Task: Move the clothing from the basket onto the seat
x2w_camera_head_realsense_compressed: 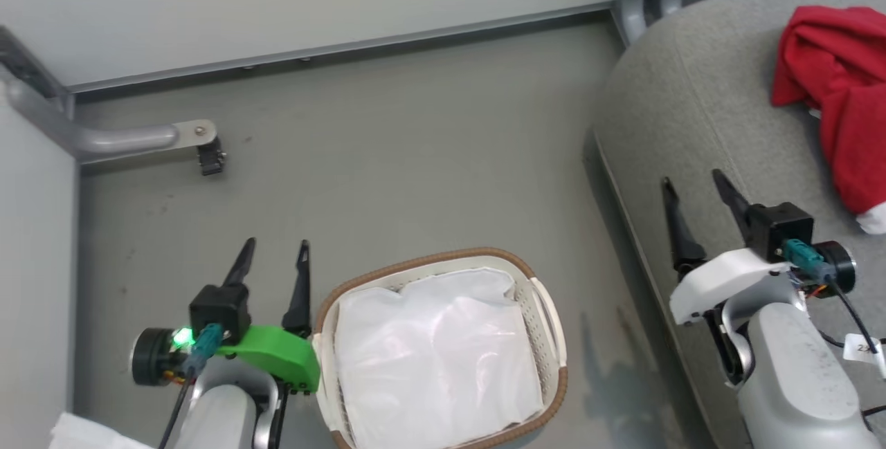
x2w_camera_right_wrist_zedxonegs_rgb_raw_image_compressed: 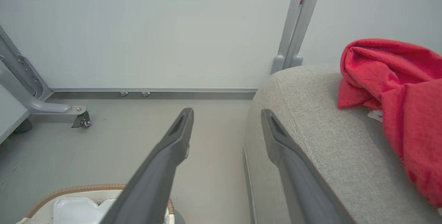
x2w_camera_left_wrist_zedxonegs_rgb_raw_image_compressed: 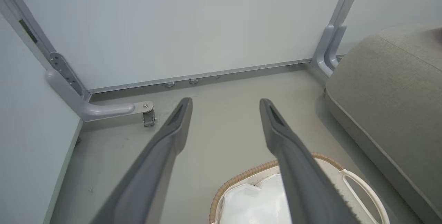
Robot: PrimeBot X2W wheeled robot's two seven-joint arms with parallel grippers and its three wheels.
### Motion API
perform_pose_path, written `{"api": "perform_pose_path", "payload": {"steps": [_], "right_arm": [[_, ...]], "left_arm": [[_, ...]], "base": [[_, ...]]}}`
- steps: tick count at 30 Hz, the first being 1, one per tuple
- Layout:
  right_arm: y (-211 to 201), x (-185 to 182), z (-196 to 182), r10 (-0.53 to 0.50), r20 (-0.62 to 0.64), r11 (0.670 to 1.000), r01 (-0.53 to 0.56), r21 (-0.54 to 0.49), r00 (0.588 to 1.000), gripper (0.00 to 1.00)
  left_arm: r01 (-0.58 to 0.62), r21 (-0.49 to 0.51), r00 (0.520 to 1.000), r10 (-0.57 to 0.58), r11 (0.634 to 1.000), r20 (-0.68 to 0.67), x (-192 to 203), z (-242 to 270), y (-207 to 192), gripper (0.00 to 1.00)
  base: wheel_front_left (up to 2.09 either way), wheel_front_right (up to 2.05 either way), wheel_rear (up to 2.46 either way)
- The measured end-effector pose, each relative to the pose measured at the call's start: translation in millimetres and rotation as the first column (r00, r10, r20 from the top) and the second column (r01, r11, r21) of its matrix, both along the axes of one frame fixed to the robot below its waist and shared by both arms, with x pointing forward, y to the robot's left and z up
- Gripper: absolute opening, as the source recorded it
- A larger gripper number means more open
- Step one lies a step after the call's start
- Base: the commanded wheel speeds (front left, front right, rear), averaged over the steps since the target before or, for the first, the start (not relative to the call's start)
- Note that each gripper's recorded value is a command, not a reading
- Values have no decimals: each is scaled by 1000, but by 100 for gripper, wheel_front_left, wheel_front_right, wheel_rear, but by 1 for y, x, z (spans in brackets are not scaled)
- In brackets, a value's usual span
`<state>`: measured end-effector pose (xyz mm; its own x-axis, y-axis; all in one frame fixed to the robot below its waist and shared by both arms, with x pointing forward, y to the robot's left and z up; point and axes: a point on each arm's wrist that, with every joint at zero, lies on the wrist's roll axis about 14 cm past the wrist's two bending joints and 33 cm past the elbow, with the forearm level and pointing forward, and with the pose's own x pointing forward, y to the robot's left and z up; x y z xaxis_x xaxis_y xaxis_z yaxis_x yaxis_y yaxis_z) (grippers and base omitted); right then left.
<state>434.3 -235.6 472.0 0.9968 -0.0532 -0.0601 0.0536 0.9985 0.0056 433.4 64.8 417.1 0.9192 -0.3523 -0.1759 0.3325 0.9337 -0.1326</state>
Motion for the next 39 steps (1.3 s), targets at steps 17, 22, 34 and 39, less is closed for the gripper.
{"api": "perform_pose_path", "payload": {"steps": [17, 22, 34, 39], "right_arm": [[56, -28, -4, 108, 7, 990, -108, 95, 994, 100], [58, -42, -13, 110, -20, 988, -107, 112, 994, 0], [52, -50, -28, 51, -80, 961, -27, 277, 995, 0], [49, -48, -23, 28, -66, 933, -2, 359, 997, 0]], "left_arm": [[-286, 35, 958, 286, 958, 2, -54, 6, 98, 100], [-305, -3, 952, 305, 952, -26, -69, 2, 103, 0], [-384, -116, 919, 368, 916, -141, -76, -10, 112, 0], [-418, -193, 905, 390, 888, -168, -74, -5, 114, 0]], "base": [[0, 0, 0], [0, 0, 0], [0, 0, 0], [0, 0, 0]]}}
